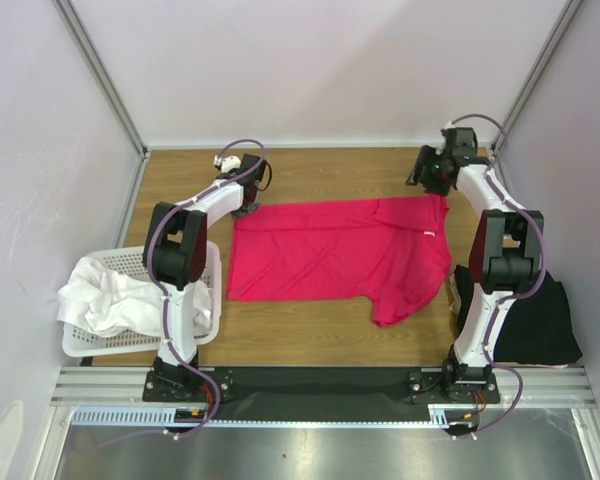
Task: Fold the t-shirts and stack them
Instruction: Fold the tshirt
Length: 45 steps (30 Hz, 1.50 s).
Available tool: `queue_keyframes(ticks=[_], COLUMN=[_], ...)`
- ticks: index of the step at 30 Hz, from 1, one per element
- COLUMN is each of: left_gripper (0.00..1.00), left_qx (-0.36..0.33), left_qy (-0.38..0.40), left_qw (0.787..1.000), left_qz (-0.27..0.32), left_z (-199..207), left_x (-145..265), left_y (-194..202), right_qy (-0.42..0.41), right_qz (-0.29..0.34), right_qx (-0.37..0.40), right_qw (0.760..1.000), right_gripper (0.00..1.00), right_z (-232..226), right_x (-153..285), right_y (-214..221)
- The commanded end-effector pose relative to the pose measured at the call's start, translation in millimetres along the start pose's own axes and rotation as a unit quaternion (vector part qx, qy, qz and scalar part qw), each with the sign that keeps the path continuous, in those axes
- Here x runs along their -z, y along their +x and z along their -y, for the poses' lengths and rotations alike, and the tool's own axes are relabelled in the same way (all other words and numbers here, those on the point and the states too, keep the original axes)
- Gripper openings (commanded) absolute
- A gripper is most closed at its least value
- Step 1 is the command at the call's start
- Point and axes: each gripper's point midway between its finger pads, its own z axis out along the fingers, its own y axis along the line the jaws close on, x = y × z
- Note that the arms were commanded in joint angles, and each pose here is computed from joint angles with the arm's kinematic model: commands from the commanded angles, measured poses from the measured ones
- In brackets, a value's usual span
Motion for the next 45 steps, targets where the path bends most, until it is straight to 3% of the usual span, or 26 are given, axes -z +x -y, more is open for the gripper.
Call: queue_keyframes(ticks=[1,4,7,8,20,30,37,45], left_gripper=[0.29,0.2,0.11,0.05,0.06,0.05,0.04,0.04], left_qx=[-0.001,-0.006,-0.011,-0.014,-0.045,-0.049,-0.044,-0.048], left_qy=[-0.001,-0.002,0.005,0.007,0.072,0.094,0.108,0.113], left_qw=[1.0,1.0,1.0,0.999,0.993,0.99,0.989,0.987], left_qz=[0.02,0.023,0.027,0.028,0.083,0.095,0.093,0.105], left_z=[-3,-5,-5,-6,4,11,4,-4], left_x=[3,4,6,6,18,15,18,26], left_y=[-13,-13,-13,-12,-30,-30,-26,-28], right_qy=[-0.085,-0.139,-0.187,-0.201,-0.258,-0.318,-0.375,-0.364], right_qz=[0.009,0.003,-0.008,-0.015,-0.08,-0.078,-0.1,-0.111], right_qx=[0.091,0.097,0.1,0.1,0.108,0.109,0.103,0.111], right_qw=[0.992,0.985,0.977,0.974,0.957,0.938,0.916,0.918], right_gripper=[0.63,0.47,0.43,0.43,0.39,0.4,0.42,0.42], right_z=[-68,-102,-129,-136,-191,-244,-283,-290], right_x=[3,0,-12,-15,-68,-60,-69,-86], right_y=[-6,2,14,19,88,102,137,154])
